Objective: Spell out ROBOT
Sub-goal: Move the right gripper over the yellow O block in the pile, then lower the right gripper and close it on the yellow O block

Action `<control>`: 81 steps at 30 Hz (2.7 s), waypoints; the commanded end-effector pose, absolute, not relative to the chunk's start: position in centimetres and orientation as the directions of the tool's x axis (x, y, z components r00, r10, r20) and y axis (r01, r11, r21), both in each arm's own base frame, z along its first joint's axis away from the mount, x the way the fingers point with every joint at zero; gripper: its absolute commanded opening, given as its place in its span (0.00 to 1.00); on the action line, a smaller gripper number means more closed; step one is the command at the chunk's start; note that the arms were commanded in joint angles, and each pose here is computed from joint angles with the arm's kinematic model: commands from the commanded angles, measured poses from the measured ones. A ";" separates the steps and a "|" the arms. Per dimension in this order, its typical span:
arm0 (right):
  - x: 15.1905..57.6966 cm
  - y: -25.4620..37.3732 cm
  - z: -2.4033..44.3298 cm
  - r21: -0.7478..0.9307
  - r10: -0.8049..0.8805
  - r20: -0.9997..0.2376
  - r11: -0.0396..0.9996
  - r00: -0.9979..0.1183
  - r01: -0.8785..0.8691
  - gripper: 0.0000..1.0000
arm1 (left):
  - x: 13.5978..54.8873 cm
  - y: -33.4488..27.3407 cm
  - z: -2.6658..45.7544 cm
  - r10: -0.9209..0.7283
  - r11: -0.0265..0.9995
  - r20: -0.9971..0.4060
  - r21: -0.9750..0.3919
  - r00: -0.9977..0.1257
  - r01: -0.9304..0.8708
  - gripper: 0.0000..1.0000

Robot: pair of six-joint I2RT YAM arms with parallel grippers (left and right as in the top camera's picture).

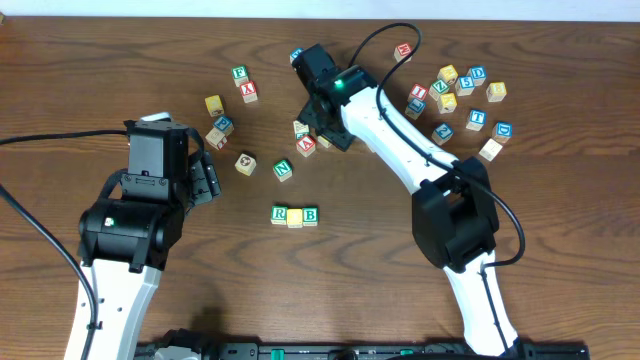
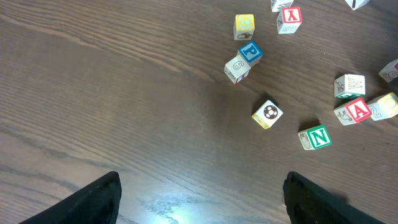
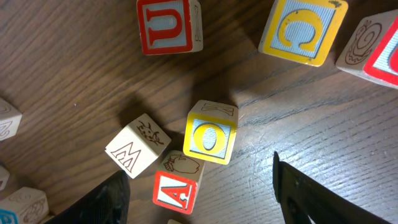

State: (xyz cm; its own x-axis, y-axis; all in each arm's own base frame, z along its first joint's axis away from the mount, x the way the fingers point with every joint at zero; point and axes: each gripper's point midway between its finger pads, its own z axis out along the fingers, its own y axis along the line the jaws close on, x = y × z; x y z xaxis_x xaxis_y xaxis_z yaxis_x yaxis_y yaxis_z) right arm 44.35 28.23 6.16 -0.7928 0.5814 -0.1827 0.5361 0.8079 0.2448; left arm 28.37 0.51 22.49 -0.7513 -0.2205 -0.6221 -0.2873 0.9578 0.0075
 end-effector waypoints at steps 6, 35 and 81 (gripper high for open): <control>45.1 26.9 3.8 0.184 0.623 -0.224 0.782 -0.749 0.595 0.69 | 28.6 0.9 23.4 -0.208 0.957 -0.643 0.023 -0.737 -0.290 0.82; 45.3 26.9 1.9 0.163 0.622 -0.234 0.783 -0.747 0.600 0.33 | 28.6 0.9 23.4 -0.208 0.957 -0.643 0.023 -0.737 -0.290 0.82; 46.8 27.2 5.2 0.160 0.470 -0.302 0.882 -0.829 0.442 0.17 | 28.6 0.9 23.4 -0.208 0.957 -0.643 0.023 -0.737 -0.290 0.82</control>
